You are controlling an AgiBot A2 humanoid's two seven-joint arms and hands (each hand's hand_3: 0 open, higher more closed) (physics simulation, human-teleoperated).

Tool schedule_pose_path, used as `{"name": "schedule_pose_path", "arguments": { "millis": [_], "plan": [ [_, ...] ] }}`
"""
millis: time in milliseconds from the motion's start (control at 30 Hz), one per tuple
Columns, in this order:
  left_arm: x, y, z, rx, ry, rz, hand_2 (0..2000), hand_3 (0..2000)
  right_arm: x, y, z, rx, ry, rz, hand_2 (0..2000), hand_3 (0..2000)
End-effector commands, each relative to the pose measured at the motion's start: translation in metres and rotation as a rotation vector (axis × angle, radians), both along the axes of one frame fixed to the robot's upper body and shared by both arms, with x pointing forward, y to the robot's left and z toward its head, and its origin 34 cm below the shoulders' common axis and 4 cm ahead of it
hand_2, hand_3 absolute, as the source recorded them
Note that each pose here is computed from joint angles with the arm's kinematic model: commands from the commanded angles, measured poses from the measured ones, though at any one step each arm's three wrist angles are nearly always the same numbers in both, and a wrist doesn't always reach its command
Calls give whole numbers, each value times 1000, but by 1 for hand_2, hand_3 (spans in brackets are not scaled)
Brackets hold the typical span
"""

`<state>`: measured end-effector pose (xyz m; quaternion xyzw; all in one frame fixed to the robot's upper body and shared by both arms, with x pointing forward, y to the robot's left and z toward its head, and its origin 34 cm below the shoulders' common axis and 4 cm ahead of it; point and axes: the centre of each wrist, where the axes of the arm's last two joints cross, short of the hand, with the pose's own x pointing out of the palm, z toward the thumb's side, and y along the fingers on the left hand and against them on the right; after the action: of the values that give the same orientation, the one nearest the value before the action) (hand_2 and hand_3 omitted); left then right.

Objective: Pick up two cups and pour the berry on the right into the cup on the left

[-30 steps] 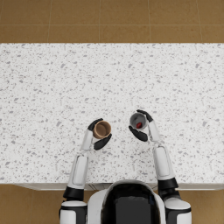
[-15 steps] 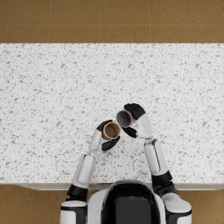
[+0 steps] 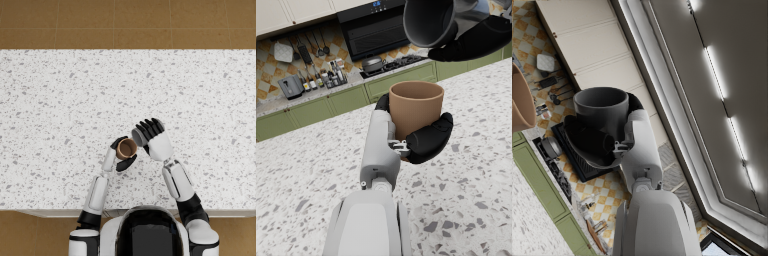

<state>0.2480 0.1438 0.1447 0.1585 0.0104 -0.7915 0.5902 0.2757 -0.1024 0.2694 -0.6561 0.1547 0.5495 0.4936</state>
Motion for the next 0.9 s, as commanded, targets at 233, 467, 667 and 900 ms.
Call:
{"name": "schedule_pose_path", "arguments": {
  "millis": [233, 467, 667, 900],
  "plan": [
    [8, 2, 1, -15, 1, 21, 2000, 1280, -11, 10, 15, -131, -147, -81, 2000, 1280],
    [7, 0, 5, -25, -10, 19, 2000, 1280, -14, 13, 15, -275, -242, -196, 2000, 1280],
    [7, 1, 4, -30, -5, 26, 2000, 1280, -13, 13, 13, -369, -291, -284, 2000, 1280],
    [8, -2, 6, -39, -10, 21, 2000, 1280, -15, 13, 16, -427, -347, -352, 2000, 1280]
  ]
}}
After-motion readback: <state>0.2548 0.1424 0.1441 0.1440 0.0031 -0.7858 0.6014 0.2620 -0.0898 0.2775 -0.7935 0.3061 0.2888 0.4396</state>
